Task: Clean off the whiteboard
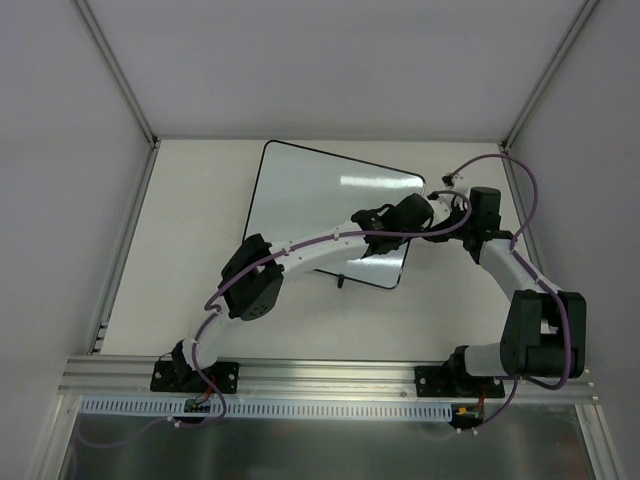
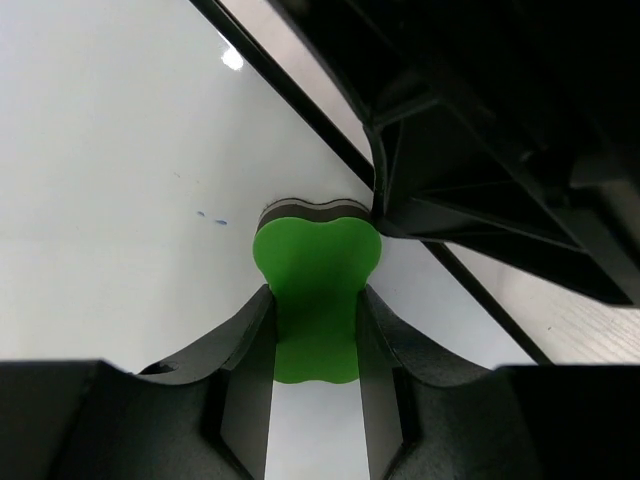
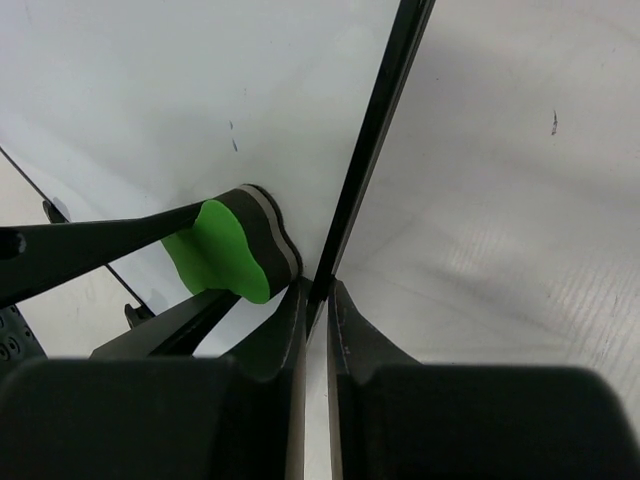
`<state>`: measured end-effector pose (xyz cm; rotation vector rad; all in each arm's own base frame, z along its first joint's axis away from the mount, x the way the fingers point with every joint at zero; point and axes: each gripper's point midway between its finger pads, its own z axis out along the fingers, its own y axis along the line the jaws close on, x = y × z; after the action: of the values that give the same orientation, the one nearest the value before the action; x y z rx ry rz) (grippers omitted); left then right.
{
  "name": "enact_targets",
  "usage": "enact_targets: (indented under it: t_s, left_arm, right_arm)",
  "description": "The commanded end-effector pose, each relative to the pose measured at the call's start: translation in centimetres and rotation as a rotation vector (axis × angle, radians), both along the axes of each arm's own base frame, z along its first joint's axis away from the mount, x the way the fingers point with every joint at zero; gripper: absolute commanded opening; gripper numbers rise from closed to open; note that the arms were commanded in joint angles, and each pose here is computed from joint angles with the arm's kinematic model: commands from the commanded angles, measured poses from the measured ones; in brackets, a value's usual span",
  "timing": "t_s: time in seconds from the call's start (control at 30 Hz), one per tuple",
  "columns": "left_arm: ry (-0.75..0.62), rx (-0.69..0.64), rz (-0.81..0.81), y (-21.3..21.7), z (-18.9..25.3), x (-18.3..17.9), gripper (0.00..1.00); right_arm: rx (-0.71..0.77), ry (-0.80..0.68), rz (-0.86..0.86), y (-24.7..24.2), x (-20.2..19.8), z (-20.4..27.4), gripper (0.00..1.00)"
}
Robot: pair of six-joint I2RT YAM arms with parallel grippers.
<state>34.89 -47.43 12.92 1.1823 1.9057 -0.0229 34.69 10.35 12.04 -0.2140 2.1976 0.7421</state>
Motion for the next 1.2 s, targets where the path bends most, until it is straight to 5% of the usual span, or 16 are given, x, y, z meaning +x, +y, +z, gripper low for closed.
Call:
enact_targets:
  t_s: [0.0, 0.33, 0.73, 1.17]
  left_arm:
    - [0.043, 0.111, 0.013, 2.9, -2.5, -0.6, 0.00]
    - [0.175, 0.013, 0.114, 4.2, -3.8, -2.8, 0.00]
    - [0.229, 0.047, 0.167, 6.8, -5.9, -4.6, 0.00]
    - [0.134, -0.216, 0.472, 11.9, 2.9, -0.3, 0.00]
  right_arm:
    - [-0.006, -0.109, 0.073, 1.3, 0.5, 2.1, 0.00]
    - [-0.007, -0.105, 0.067, 1.3, 0.6, 1.9, 0.00]
    - [-0.012, -0.103, 0.057, 1.2, 0.7, 1.7, 0.00]
    - [-0.024, -0.119, 0.043, 1.0, 0.5, 2.2, 0.00]
